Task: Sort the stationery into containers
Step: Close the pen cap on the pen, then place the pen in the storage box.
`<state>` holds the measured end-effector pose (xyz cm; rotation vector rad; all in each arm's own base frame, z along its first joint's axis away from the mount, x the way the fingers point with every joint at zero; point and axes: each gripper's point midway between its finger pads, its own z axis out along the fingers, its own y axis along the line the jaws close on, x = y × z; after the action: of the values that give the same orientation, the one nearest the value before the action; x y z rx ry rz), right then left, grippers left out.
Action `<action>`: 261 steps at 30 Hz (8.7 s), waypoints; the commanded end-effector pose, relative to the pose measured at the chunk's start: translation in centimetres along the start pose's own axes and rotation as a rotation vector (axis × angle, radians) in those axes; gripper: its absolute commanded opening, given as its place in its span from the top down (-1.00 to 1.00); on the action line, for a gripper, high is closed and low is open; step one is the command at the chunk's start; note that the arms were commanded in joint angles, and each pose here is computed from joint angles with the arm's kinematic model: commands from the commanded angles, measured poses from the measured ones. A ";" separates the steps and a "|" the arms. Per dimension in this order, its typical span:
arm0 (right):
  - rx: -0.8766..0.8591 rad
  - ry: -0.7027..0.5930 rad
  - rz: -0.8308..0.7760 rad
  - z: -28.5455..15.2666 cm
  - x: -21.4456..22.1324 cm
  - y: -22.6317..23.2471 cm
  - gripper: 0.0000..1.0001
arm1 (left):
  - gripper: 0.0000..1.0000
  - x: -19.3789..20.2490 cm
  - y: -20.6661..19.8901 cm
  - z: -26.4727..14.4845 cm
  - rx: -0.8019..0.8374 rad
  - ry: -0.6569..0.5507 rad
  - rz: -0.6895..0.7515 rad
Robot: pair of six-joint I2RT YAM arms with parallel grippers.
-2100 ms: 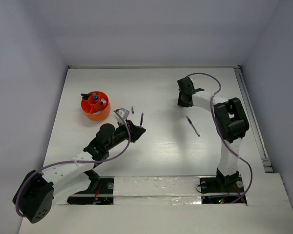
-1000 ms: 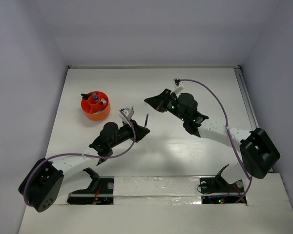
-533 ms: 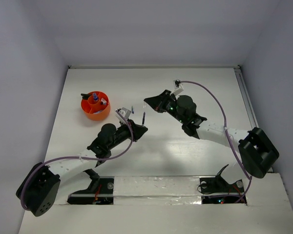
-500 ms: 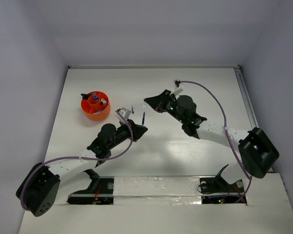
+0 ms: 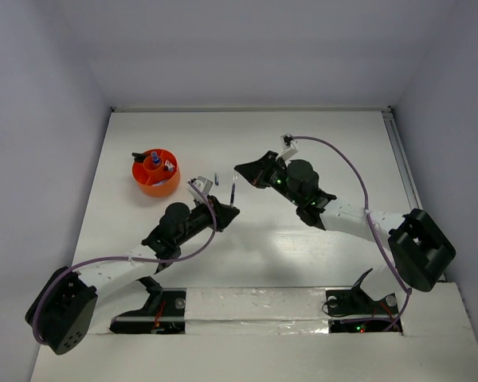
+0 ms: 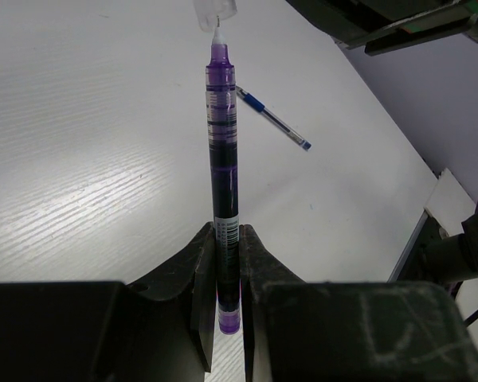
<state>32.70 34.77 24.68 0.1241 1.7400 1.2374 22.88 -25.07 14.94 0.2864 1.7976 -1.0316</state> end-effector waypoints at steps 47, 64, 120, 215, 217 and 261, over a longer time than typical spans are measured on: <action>-0.078 -0.083 -0.112 -0.2 -2.0 4.4 1.00 | 1.00 -0.9 -1.3 0.0 0.054 -0.032 0.008; -0.063 -0.056 -0.115 -0.5 0.0 3.6 1.00 | 1.00 -1.3 -1.1 -0.2 0.039 -0.052 0.008; -0.033 -0.054 -0.167 -0.3 0.3 2.1 1.00 | 1.00 -1.7 -1.0 -0.3 0.029 -0.068 -0.003; -0.021 0.380 -0.193 -11.6 10.1 2.2 -0.09 | 1.00 -12.9 -7.2 -5.9 0.108 -0.309 0.001; -0.053 0.363 -0.228 -11.7 8.9 3.1 -0.19 | 1.00 -11.1 -6.7 -5.7 0.117 -0.271 -0.021; -0.539 0.448 -0.345 -4.5 2.9 13.8 0.90 | 1.00 -6.1 -8.1 -5.6 0.264 -0.097 -0.063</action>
<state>21.24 39.32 30.50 -0.7966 1.7481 1.4980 17.14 -24.42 24.01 0.3488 1.6371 -1.3085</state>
